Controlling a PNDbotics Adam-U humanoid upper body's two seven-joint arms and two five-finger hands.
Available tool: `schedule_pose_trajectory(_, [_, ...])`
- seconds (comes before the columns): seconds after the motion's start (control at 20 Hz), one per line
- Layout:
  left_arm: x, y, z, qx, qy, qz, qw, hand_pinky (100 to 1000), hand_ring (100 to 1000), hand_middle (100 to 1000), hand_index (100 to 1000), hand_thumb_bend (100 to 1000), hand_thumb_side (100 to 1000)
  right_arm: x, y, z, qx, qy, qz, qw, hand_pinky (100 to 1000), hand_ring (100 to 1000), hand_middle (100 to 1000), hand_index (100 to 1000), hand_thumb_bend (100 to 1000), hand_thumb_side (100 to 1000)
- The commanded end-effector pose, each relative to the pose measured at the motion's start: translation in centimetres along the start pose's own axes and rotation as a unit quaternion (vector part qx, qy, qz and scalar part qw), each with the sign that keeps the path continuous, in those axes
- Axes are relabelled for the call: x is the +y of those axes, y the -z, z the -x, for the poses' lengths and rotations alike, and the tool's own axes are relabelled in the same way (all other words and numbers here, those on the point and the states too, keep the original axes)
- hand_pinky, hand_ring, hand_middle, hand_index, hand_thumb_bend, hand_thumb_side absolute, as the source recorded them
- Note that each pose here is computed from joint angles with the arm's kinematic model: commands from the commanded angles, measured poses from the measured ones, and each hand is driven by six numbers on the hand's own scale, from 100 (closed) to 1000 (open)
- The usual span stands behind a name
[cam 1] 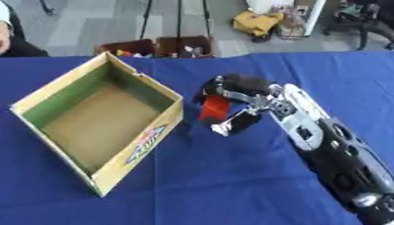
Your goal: Pick up objects on the table and place them in the box.
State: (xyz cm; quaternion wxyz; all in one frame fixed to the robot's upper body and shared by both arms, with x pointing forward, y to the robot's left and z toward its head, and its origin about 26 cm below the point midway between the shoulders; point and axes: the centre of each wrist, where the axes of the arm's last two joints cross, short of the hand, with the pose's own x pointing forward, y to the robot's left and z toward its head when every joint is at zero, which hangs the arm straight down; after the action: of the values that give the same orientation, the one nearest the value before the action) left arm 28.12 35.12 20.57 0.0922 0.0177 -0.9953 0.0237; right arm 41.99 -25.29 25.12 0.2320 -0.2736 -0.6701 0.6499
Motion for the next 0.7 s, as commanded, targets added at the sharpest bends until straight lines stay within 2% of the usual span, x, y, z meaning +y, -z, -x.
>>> schedule_pose_trajectory(0.05, [0.1,1.1,-0.5,-0.017,0.001,0.011,1.0,510,749,840,895,100,884,-3.0,-0.6,-0.3,-0.012,-0.021,0.035,0.999,384,394,595,799,100,100])
schedule_pose_trajectory(0.2, [0.1,1.1,-0.5,-0.017,0.0,0.011,1.0,511,748,839,895,100,884,-3.5,-0.7,-0.5,-0.016,-0.019,0.042,0.999,384,393,593,795,100,100])
schedule_pose_trajectory(0.45, [0.1,1.2,-0.5,-0.017,-0.005,0.012,1.0,512,747,836,894,100,882,-6.3,-0.5,-1.3,-0.043,-0.012,0.083,0.996,381,389,590,790,100,100])
schedule_pose_trajectory(0.7, [0.1,1.3,-0.5,-0.016,-0.008,0.011,1.0,512,747,836,895,100,882,-7.4,-0.3,-1.8,-0.053,0.001,0.099,0.994,379,388,590,787,100,100])
